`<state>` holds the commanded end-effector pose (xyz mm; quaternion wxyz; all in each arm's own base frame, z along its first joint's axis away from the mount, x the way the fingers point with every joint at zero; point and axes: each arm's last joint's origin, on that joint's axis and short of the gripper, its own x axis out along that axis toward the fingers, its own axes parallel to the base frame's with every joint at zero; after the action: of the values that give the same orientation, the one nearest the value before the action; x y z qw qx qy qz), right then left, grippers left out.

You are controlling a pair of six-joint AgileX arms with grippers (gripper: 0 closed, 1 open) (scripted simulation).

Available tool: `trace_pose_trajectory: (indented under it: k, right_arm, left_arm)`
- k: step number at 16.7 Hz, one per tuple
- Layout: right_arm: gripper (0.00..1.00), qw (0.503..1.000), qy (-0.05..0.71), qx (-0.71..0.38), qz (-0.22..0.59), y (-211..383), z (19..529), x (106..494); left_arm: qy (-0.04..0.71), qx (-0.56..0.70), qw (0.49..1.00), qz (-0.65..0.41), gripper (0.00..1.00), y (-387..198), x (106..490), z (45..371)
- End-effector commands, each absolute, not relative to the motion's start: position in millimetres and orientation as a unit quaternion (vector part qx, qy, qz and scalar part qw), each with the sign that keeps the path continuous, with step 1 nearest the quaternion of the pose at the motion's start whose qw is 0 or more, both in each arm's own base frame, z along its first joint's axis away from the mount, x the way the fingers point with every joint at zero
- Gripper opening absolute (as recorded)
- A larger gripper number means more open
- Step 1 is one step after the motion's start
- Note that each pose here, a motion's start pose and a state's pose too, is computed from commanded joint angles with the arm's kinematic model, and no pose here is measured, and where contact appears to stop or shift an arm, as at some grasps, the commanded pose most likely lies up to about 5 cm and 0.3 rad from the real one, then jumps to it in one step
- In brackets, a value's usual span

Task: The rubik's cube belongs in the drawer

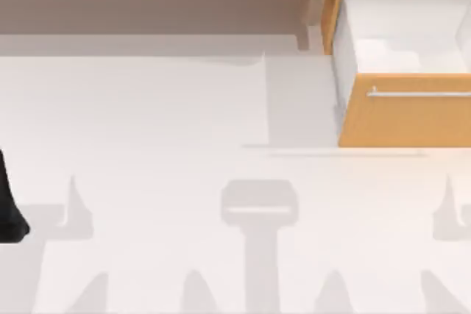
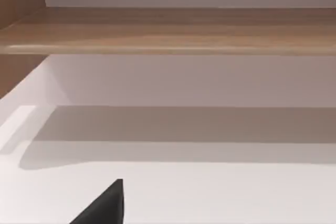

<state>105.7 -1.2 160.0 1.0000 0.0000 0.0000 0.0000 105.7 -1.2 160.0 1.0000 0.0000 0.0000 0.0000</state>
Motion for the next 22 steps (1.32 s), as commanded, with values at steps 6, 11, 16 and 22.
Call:
trace_pose_trajectory:
  k: [6, 11, 16, 22]
  right_arm:
    - [1.00, 1.000, 0.003, 0.010, -0.004, 2, 173, 109]
    - [1.00, 0.999, 0.037, 0.030, -0.010, 19, 211, 136]
    - [1.00, 0.996, 0.088, 0.028, -0.010, 70, 239, 202]
    - [1.00, 0.996, 0.085, 0.020, 0.004, 182, 239, 288]
  left_arm:
    - [0.000, 0.000, 1.000, 0.000, 1.00, -1, 106, 160]
    - [0.000, 0.000, 1.000, 0.000, 1.00, -1, 106, 160]
    - [0.000, 0.000, 1.000, 0.000, 1.00, -1, 106, 160]
    - [0.000, 0.000, 1.000, 0.000, 1.00, -1, 106, 160]
